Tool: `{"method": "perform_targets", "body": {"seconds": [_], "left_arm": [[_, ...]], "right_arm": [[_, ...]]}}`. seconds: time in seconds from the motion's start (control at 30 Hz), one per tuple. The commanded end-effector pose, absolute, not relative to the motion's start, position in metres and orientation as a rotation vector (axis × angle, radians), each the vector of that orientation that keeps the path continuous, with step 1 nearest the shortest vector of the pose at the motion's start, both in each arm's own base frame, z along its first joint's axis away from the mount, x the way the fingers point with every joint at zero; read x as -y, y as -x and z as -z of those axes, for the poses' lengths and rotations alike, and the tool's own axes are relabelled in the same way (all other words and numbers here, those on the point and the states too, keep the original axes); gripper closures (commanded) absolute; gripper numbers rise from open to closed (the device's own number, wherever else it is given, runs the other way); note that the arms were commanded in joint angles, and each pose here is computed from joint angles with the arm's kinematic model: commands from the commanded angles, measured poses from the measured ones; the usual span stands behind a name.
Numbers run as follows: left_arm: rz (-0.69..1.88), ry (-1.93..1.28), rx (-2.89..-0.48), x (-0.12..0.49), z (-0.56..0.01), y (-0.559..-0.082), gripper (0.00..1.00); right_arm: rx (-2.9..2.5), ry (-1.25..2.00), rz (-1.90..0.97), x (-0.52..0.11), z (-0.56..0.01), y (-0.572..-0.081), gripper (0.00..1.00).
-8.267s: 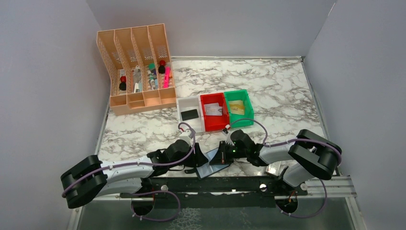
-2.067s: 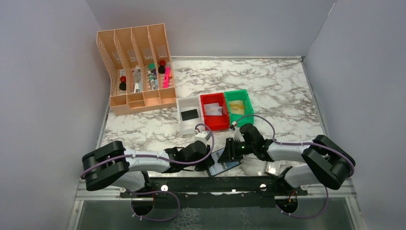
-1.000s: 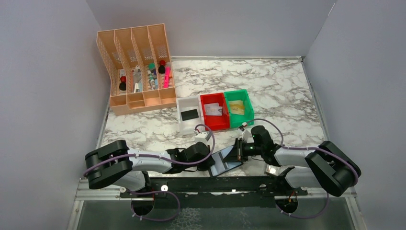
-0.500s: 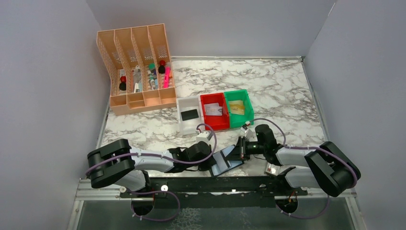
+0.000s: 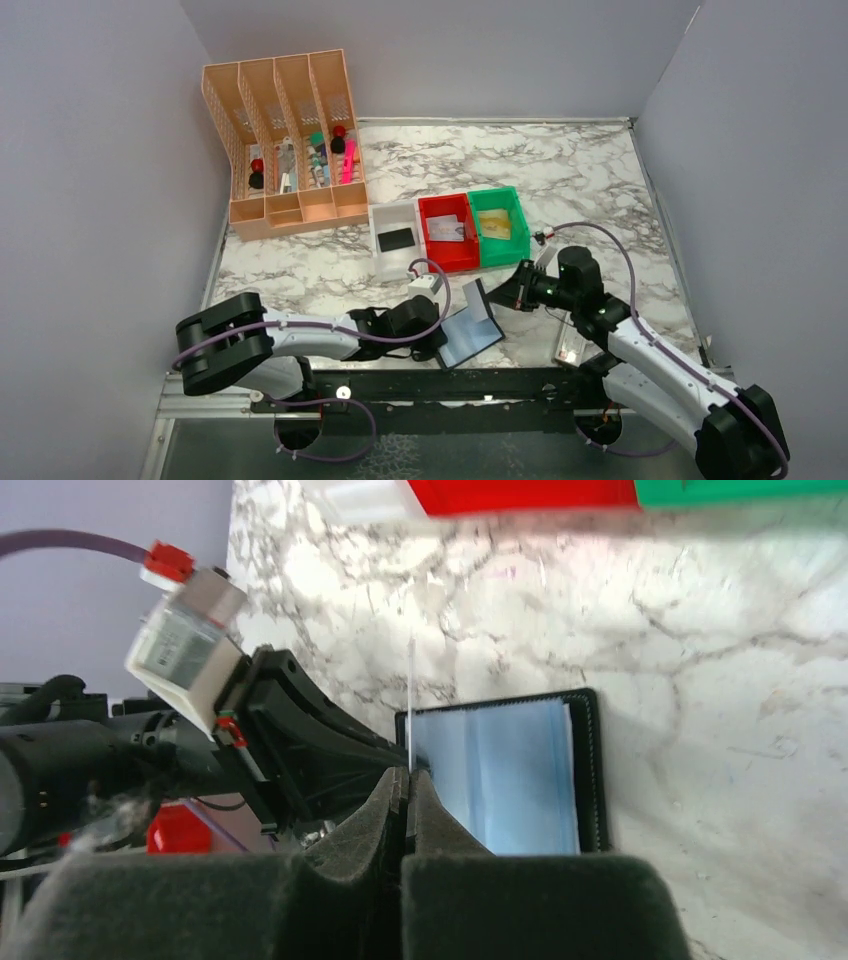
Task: Take the credit cards out of the card holder
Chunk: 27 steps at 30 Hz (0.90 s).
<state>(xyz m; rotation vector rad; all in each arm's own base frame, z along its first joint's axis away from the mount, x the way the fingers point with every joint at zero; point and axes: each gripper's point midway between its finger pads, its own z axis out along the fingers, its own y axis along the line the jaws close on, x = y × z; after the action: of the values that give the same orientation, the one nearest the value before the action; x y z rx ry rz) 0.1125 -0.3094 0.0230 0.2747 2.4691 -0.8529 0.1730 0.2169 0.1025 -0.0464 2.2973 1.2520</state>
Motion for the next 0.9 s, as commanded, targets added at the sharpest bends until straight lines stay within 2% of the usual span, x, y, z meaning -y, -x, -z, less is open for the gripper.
{"method": "perform_targets", "body": {"seconds": [0.0, 0.43, 0.63, 0.73, 0.87], "left_arm": [[0.632, -0.366, -2.535, 0.268, -0.003, -0.106, 0.93], [0.608, -0.33, -2.395, 0.247, -0.057, -0.142, 0.75], [0.574, -0.234, -2.373, 0.218, -0.079, -0.172, 0.52], [0.495, -0.19, -2.367, 0.199, -0.088, -0.186, 0.38], [0.476, -0.106, -2.358, 0.185, -0.096, -0.198, 0.25]], "right_arm": [[-2.271, 0.025, -1.101, -0.2, -0.112, -0.183, 0.99], [-2.187, 0.15, -1.319, -0.224, -0.124, -0.174, 0.99], [-2.077, 0.225, -1.33, -0.23, -0.149, -0.183, 0.99], [-2.007, 0.249, -1.247, -0.228, -0.169, -0.2, 0.99], [-1.935, 0.274, -1.102, -0.225, -0.188, -0.228, 0.99]]}}
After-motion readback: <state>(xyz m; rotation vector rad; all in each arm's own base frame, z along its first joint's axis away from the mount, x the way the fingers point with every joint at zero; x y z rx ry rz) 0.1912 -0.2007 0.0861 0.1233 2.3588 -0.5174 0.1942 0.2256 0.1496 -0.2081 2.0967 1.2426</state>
